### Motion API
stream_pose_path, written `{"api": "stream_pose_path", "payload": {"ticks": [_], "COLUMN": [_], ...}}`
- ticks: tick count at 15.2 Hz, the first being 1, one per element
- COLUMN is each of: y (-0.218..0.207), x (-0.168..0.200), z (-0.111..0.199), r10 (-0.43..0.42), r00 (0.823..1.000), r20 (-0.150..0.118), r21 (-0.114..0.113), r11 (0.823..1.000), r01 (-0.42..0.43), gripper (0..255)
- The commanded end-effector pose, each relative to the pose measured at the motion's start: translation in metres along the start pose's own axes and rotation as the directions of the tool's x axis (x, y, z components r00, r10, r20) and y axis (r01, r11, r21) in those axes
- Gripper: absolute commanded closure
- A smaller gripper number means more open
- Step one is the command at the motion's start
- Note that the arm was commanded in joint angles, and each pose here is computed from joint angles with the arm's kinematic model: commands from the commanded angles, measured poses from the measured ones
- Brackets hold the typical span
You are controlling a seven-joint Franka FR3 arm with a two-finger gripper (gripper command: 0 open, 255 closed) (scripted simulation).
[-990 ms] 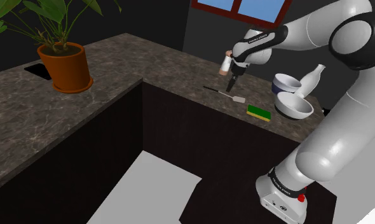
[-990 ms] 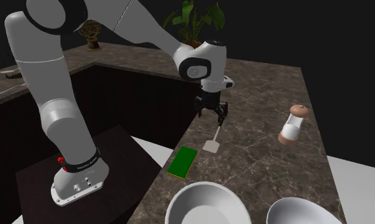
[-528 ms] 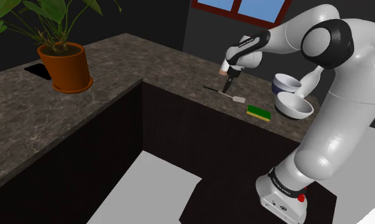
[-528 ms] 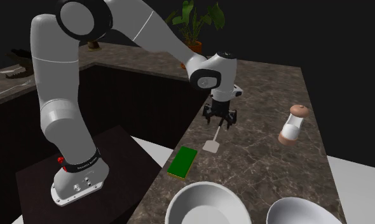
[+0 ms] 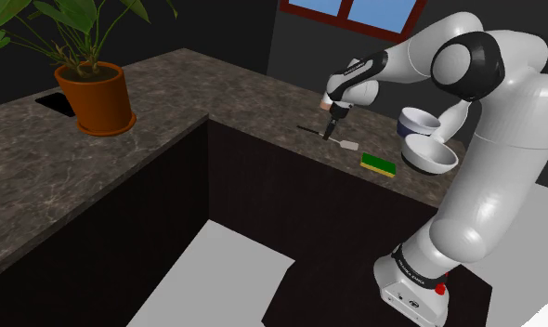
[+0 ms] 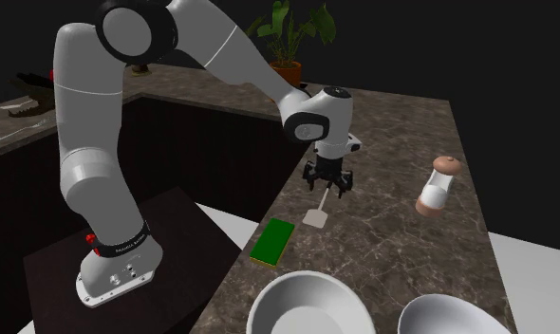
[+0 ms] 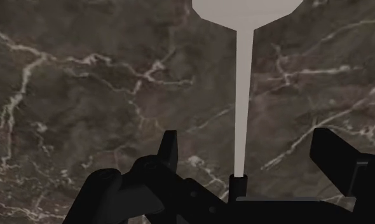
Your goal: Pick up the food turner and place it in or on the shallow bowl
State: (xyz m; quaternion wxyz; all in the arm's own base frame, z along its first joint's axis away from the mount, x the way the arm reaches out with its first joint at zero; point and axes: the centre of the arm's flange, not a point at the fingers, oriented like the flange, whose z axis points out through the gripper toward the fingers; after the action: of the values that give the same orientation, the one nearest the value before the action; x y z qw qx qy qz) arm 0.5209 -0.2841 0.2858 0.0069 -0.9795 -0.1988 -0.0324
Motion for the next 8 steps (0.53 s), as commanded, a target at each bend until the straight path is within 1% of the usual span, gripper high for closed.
{"api": "stream_pose_path", "payload": {"ticks": [1, 3, 4, 8], "y": [-0.0001, 0.0, 0.0, -0.0001], "x": [0.0, 0.0, 0.0, 0.0], "z": [0.0002, 0.0002, 0.0002, 0.0002], "r10": [0.0, 0.0, 0.0, 0.0], "r00": [1.0, 1.0, 1.0, 1.0], "r20": [0.0, 0.0, 0.0, 0.0], "r21": [0.0, 0.0, 0.0, 0.0], "r11": [1.0, 1.0, 1.0, 1.0], "r01": [0.0, 0.0, 0.0, 0.0], "gripper": [0, 0, 255, 255]}}
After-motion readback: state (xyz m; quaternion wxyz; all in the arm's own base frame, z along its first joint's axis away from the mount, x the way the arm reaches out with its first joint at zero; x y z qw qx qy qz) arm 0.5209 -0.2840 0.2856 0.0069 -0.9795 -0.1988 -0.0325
